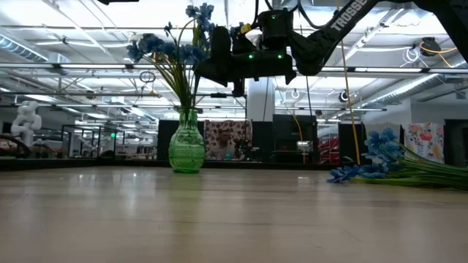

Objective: Sort flowers into vase by color
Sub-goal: Put the top blue flowers into the green vase

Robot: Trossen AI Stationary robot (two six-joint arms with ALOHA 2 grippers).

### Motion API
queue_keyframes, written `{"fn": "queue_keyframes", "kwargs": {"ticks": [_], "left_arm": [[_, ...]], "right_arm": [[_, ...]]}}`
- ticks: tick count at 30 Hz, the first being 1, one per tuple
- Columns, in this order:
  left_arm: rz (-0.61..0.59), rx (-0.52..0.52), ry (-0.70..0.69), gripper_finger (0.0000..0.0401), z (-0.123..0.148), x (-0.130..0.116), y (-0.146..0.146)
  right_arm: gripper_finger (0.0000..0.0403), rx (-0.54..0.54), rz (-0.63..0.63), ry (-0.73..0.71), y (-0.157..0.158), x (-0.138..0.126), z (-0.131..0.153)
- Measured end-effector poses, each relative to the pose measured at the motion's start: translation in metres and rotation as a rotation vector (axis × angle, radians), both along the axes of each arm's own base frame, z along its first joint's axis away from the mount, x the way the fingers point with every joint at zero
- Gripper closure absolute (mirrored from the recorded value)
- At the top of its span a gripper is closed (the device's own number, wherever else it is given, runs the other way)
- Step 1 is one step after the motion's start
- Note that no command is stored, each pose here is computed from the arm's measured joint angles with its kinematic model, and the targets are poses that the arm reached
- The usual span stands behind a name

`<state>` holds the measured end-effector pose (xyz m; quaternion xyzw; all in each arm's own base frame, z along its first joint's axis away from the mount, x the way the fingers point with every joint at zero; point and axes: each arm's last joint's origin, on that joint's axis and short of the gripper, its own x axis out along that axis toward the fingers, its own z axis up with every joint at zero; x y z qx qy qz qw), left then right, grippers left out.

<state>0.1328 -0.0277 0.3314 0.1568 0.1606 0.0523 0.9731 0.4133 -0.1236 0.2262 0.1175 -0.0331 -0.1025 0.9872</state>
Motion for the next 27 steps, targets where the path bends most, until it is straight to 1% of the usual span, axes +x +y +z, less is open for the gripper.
{"fn": "queue_keyframes", "kwargs": {"ticks": [6, 10, 12, 15, 18, 21, 23, 27], "left_arm": [[0.0, 0.0, 0.001, 0.0171, 0.0, 0.0, 0.0], [0.0, 0.0, 0.008, 0.0171, -0.001, 0.0, 0.0], [0.001, 0.002, 0.015, 0.0171, -0.001, 0.0, 0.0], [0.015, 0.012, 0.023, 0.0171, -0.002, -0.001, 0.001], [0.078, 0.051, 0.017, 0.0171, -0.002, -0.001, 0.003], [0.133, 0.07, 0.011, 0.0171, -0.001, -0.001, 0.004], [0.137, 0.072, 0.012, 0.0171, -0.001, -0.002, 0.004], [0.137, 0.07, 0.007, 0.0171, -0.001, -0.001, 0.004]], "right_arm": [[0.0277, 0.003, -0.001, -0.001, 0.0, 0.0, 0.0], [0.0242, 0.0, -0.002, -0.006, -0.001, -0.002, 0.003], [0.0227, 0.004, 0.022, 0.002, 0.0, -0.003, 0.006], [0.0208, 0.008, 0.049, 0.033, 0.0, -0.001, 0.011], [0.0193, 0.024, 0.071, 0.101, 0.001, -0.001, 0.018], [0.0178, 0.018, 0.078, 0.169, 0.001, 0.001, 0.025], [0.017, 0.024, 0.08, 0.226, 0.001, 0.001, 0.029], [0.0159, 0.034, 0.08, 0.274, 0.0, 0.002, 0.04]]}}
